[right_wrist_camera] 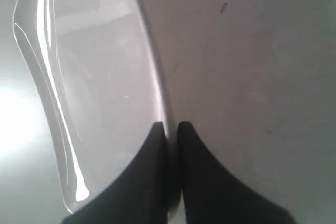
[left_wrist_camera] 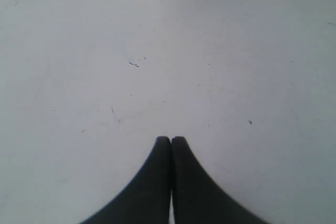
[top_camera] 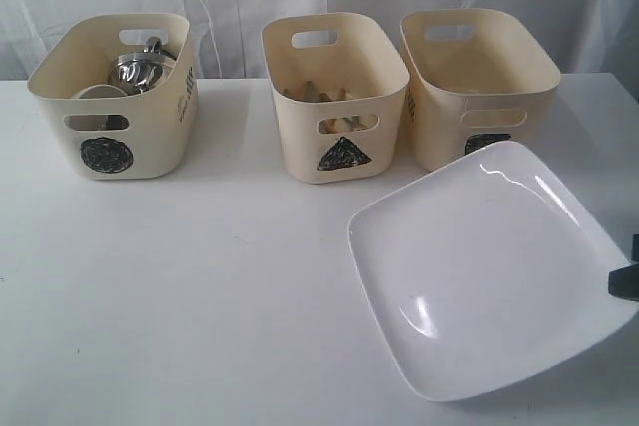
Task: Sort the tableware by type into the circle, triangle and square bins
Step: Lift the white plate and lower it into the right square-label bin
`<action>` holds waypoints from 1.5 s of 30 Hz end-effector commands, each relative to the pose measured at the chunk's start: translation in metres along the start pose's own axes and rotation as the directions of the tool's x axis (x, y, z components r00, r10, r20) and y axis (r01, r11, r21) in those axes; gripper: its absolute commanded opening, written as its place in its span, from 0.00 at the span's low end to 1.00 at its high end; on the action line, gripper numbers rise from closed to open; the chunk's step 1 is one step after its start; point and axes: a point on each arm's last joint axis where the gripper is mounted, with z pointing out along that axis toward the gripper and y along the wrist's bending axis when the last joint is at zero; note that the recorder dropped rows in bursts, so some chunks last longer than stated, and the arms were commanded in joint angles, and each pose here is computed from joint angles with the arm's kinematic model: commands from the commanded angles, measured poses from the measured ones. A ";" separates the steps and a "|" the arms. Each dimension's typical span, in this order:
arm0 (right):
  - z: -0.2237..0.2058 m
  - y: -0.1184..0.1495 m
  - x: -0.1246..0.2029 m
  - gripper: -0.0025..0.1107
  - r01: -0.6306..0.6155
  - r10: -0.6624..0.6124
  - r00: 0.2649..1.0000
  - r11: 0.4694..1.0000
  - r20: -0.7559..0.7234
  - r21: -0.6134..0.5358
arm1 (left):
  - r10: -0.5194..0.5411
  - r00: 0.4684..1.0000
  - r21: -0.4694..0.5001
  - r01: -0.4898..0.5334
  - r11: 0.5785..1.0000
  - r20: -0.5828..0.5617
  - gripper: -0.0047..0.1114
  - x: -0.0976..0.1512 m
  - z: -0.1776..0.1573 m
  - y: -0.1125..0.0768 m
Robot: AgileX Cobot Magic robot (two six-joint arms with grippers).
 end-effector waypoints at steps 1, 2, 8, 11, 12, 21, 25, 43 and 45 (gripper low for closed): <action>-0.015 0.015 -0.001 0.02 0.046 -0.046 0.998 0.999 0.053 -0.009 | -0.006 1.000 0.014 0.007 1.000 -0.020 0.04 0.004 0.001 -0.001; -0.016 0.016 -0.001 0.02 0.039 -0.039 0.998 0.999 0.057 -0.008 | -0.006 1.000 0.014 0.007 1.000 -0.020 0.04 0.004 0.001 -0.001; -0.026 0.030 -0.006 0.02 0.045 -0.038 0.996 0.995 0.077 -0.085 | -0.006 1.000 0.014 0.007 1.000 -0.020 0.04 0.004 0.001 -0.001; -0.036 0.040 -0.017 0.02 0.029 -0.013 0.992 0.992 0.128 -0.123 | -0.006 1.000 0.014 0.007 1.000 -0.020 0.04 0.004 0.001 -0.001; -0.040 0.043 -0.022 0.02 0.029 -0.010 0.989 0.992 0.144 -0.126 | -0.006 1.000 0.014 0.007 1.000 -0.020 0.04 0.004 0.001 -0.001; -0.083 0.067 -0.080 0.02 0.056 -0.010 0.939 0.991 0.343 -0.124 | -0.006 1.000 0.014 0.007 1.000 -0.020 0.04 0.004 0.001 -0.001; -0.118 0.076 -0.130 0.02 0.043 -0.003 0.834 0.997 0.552 -0.059 | -0.006 1.000 0.014 0.007 1.000 -0.020 0.04 0.004 0.001 -0.001; -0.030 0.042 -0.269 0.02 0.089 -0.130 0.727 0.991 0.674 0.096 | -0.006 1.000 0.014 0.007 1.000 -0.020 0.04 0.004 0.001 -0.001; -0.008 0.043 -0.271 0.02 0.121 -0.173 0.742 0.985 0.647 0.124 | -0.006 1.000 0.014 0.007 1.000 -0.020 0.04 0.004 0.001 -0.001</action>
